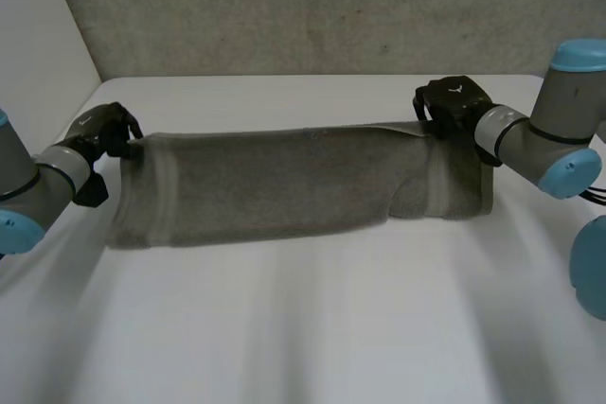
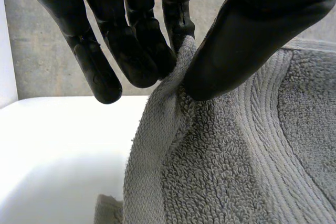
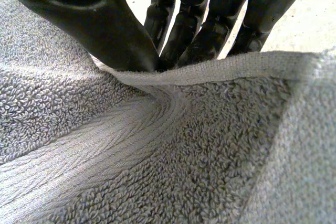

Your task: Fold the towel.

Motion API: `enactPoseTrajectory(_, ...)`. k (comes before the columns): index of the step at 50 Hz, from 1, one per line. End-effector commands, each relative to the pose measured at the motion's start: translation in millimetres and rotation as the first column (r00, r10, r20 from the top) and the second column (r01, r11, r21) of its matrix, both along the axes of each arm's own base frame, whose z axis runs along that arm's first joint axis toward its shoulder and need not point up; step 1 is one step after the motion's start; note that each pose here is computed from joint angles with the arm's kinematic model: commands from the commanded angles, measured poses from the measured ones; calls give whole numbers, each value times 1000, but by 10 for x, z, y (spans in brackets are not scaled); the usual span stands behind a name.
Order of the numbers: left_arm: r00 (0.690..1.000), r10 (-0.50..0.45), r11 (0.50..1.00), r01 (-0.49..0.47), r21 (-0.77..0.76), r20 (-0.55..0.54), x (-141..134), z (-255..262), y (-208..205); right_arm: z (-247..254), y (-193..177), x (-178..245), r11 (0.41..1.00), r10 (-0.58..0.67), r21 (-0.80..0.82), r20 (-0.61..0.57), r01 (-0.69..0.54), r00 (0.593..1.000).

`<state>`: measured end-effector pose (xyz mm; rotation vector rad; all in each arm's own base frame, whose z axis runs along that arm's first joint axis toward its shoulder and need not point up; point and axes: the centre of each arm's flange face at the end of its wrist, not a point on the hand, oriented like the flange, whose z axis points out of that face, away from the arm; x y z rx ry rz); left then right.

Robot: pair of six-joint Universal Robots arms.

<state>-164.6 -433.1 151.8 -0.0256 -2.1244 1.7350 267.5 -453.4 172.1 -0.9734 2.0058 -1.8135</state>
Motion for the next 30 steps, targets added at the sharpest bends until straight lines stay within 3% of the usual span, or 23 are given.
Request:
enactPoseTrajectory(1, 1000, 23, 999, -22, -23, 4, 4, 42, -24, -94, -16, 75, 1000, 11, -17, 2, -11, 1000)
enactPoseTrajectory(13, 999, 33, 999, -33, -6, 4, 14, -19, 5, -67, -82, 153, 993, -54, -103, 17, 56, 998)
enactPoseTrajectory(19, 999, 33, 999, -33, -11, -3, 14, 74, 89, 233, -33, 181, 992, -61, -98, 131, 74, 989)
enactPoseTrajectory(23, 999, 39, 999, -39, -23, -6, 46, 183, 183, 459, 146, 147, 997, -58, -42, 178, 66, 982)
enactPoseTrajectory(30, 999, 36, 998, -36, -47, -8, 55, 335, 392, 544, 479, 16, 997, -71, 21, 141, 69, 987)
